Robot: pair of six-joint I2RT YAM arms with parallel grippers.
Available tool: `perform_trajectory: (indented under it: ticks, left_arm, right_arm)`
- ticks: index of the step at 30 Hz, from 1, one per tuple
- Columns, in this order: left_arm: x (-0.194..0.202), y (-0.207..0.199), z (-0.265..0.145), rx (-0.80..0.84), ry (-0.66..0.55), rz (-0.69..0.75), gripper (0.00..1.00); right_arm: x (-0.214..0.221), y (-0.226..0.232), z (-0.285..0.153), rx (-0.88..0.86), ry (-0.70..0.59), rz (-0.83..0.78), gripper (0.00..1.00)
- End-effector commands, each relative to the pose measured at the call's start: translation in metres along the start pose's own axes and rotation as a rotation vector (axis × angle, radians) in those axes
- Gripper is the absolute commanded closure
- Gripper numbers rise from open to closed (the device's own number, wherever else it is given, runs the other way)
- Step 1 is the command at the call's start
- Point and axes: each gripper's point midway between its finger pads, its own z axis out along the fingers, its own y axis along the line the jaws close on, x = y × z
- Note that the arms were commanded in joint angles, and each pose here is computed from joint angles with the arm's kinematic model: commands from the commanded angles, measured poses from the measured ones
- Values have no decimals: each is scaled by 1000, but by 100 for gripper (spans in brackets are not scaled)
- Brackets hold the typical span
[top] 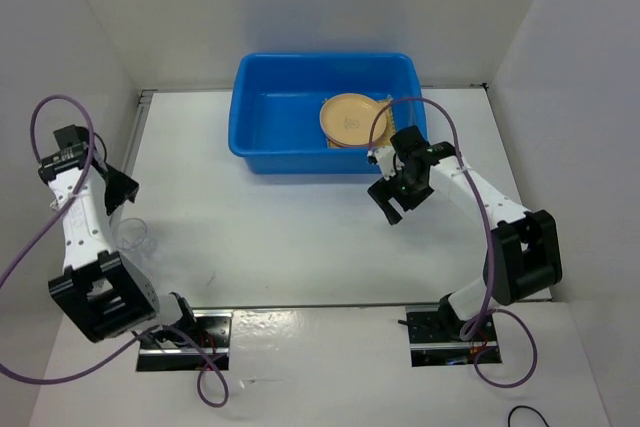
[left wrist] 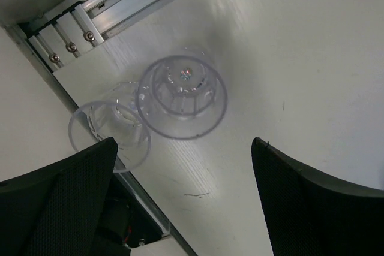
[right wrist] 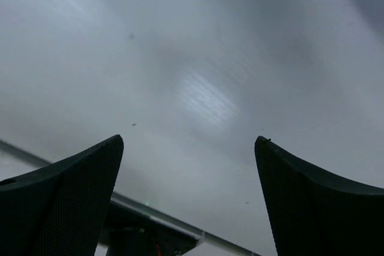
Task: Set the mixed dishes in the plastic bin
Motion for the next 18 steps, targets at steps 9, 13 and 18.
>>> perform_trajectory:
  ticks: [9, 13, 18]
  left_arm:
    - [-13, 12, 77, 42, 128, -53, 6]
    - [7, 22, 95, 4, 199, -59, 24]
    - [11, 28, 106, -30, 213, -71, 34]
  right_arm:
    - [-12, -76, -2, 404, -118, 62, 14]
    - [-7, -76, 0, 402, -113, 103, 16]
    - [-6, -74, 4, 394, -129, 121, 17]
